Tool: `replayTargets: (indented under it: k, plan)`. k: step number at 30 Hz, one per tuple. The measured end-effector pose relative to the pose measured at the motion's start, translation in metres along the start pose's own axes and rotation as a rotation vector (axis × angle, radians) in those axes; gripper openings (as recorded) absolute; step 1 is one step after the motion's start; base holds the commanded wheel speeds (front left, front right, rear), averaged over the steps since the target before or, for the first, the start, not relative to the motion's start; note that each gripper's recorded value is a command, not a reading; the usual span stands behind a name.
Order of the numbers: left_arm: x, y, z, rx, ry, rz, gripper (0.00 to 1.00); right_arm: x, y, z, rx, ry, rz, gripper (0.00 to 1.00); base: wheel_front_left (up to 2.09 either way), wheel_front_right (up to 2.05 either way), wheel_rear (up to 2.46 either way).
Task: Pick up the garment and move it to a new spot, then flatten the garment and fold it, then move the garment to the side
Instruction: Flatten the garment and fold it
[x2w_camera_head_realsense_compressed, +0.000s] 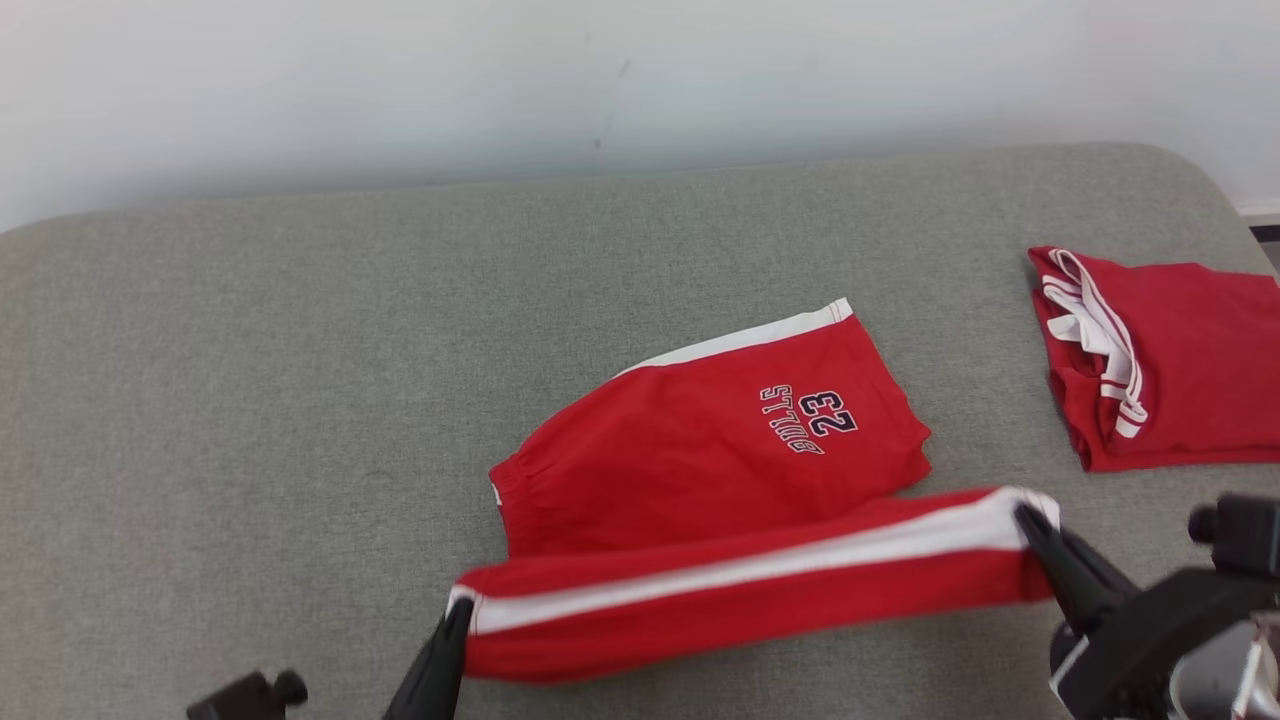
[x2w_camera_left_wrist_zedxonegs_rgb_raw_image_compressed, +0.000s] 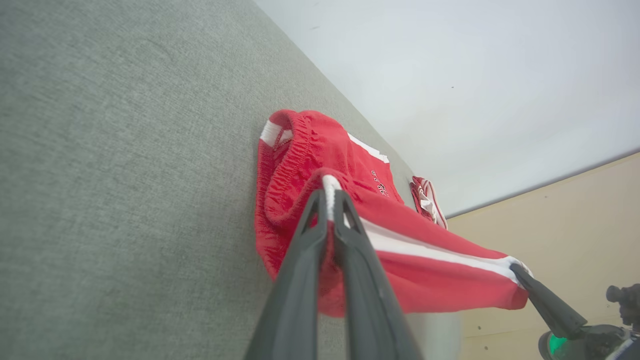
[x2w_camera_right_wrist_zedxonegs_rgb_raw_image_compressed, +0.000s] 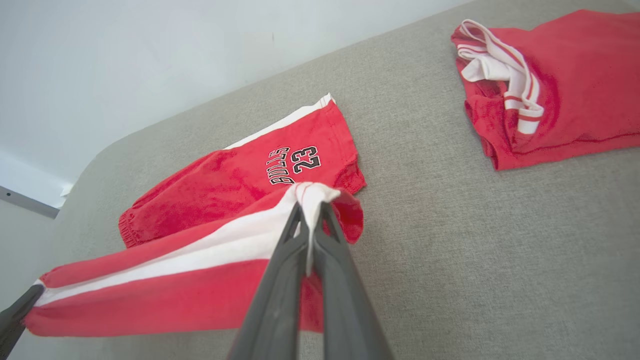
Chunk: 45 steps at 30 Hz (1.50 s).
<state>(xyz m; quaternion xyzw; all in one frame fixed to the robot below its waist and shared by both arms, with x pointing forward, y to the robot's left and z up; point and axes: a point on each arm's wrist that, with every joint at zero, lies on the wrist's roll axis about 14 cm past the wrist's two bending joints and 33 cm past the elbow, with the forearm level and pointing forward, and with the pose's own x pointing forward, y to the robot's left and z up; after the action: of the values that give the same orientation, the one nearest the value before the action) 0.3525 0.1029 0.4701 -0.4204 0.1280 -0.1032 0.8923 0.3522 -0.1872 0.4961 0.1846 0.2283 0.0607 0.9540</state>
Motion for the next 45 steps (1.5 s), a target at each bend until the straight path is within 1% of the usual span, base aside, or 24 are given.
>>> replayTargets:
  k: [7, 10, 14, 17, 19, 21, 23, 25, 27, 31, 34, 35, 36, 37, 38, 39, 40, 45]
  plan:
    - [0.034, -0.016, 0.022, 0.036, -0.084, -0.062, 0.0, 0.037, 0.015, 0.034, -0.117, -0.094, 0.068, 0.0, 0.0, 0.0, 0.0]
    - [0.052, -0.012, 0.036, 0.048, -0.151, -0.05, 0.0, 0.061, 0.026, 0.051, -0.167, -0.148, 0.12, 0.0, 0.0, 0.0, 0.0]
    - [0.069, -0.008, 0.043, 0.044, -0.184, -0.038, 0.0, 0.084, 0.032, 0.072, -0.234, -0.215, 0.153, 0.0, 0.0, 0.0, 0.0]
    - [0.081, -0.002, 0.046, 0.049, -0.199, -0.026, 0.0, 0.1, 0.035, 0.081, -0.278, -0.25, 0.172, 0.0, 0.0, 0.0, 0.0]
    - [0.087, 0.005, 0.047, 0.05, -0.207, -0.004, 0.0, 0.112, 0.034, 0.079, -0.297, -0.25, 0.181, 0.0, 0.0, 0.0, 0.0]
    - [0.094, 0.012, 0.045, 0.054, -0.201, 0.017, 0.0, 0.126, 0.024, 0.066, -0.339, -0.195, 0.168, 0.0, 0.0, 0.0, 0.0]
    - [0.1, 0.02, 0.037, 0.065, -0.178, 0.038, 0.0, 0.14, 0.006, 0.043, -0.37, -0.096, 0.133, 0.0, 0.0, 0.0, 0.0]
    - [0.106, 0.026, 0.029, 0.074, -0.154, 0.053, 0.0, 0.151, -0.012, 0.016, -0.391, 0.031, 0.097, 0.0, 0.0, 0.0, 0.0]
    - [0.11, 0.032, 0.022, 0.092, -0.131, 0.063, 0.0, 0.159, -0.022, -0.002, -0.416, 0.119, 0.077, 0.0, 0.0, 0.0, 0.0]
    - [0.114, 0.044, 0.017, 0.102, -0.113, 0.093, 0.0, 0.169, -0.025, -0.019, -0.435, 0.216, 0.076, 0.0, 0.0, 0.0, 0.0]
    - [0.115, 0.046, 0.016, 0.112, -0.109, 0.101, 0.0, 0.173, -0.025, -0.014, -0.466, 0.214, 0.074, 0.02, 0.0, 0.0, 0.0]
    - [0.115, 0.046, 0.016, 0.119, -0.105, 0.103, 0.0, 0.173, -0.026, -0.012, -0.477, 0.214, 0.07, 0.01, 0.0, 0.0, 0.0]
    - [0.115, 0.046, 0.015, 0.127, -0.1, 0.102, 0.0, 0.173, -0.028, -0.013, -0.489, 0.224, 0.064, 0.04, 0.0, 0.0, 0.0]
    - [0.114, 0.045, 0.014, 0.135, -0.097, 0.1, 0.0, 0.172, -0.03, -0.015, -0.497, 0.235, 0.058, 0.16, 0.0, 0.0, 0.0]
    - [0.114, 0.045, 0.014, 0.14, -0.096, 0.1, 0.17, 0.171, -0.032, -0.016, -0.502, 0.242, 0.052, 0.38, 0.0, 0.0, 0.0]
    - [0.113, 0.045, 0.014, 0.142, -0.095, 0.1, 0.97, 0.17, -0.033, -0.016, -0.506, 0.244, 0.047, 1.0, 0.0, 0.0, 0.0]
    - [0.112, 0.044, 0.015, 0.145, -0.098, 0.099, 1.0, 0.17, -0.033, -0.015, -0.506, 0.242, 0.044, 1.0, 0.0, 0.0, 0.0]
    - [0.103, 0.037, 0.033, 0.181, -0.148, 0.084, 1.0, 0.161, -0.03, -0.003, -0.513, 0.2, 0.036, 1.0, 0.0, 0.0, 0.0]
